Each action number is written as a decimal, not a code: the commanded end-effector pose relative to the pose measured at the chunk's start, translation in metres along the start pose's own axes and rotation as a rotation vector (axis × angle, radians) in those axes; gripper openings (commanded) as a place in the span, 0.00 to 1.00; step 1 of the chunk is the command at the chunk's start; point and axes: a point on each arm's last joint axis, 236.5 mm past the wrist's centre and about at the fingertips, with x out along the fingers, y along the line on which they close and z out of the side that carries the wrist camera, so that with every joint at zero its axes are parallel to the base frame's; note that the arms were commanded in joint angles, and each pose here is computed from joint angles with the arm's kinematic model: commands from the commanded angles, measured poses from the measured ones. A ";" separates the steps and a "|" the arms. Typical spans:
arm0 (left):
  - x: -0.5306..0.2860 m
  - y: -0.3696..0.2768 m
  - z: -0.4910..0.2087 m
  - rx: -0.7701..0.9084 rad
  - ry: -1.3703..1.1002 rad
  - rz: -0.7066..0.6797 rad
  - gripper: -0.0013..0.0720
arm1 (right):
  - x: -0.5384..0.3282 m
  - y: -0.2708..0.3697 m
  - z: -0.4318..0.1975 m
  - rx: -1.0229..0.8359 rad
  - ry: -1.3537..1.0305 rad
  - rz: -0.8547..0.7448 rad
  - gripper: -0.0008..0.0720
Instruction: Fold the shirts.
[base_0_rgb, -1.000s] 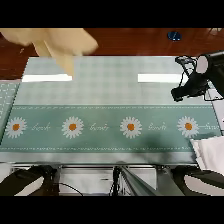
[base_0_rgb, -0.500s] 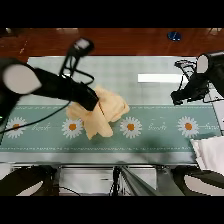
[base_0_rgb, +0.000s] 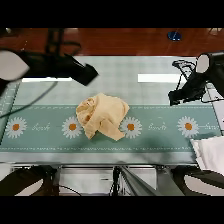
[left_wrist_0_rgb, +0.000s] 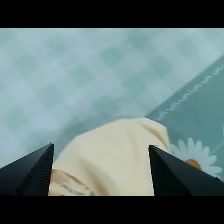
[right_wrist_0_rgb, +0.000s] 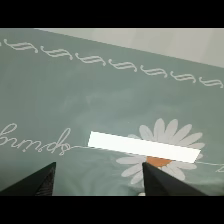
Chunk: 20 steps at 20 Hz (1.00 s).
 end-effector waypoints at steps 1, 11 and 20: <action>-0.060 0.093 -0.008 -0.107 0.085 0.233 0.91 | 0.000 0.001 0.002 -0.005 -0.009 0.002 0.84; 0.004 0.090 -0.265 -0.907 0.417 -0.134 0.95 | 0.000 0.001 0.009 -0.011 -0.038 0.005 0.84; 0.063 0.070 -0.296 -1.050 0.414 -0.212 0.96 | -0.001 0.014 0.016 -0.006 -0.070 0.056 0.84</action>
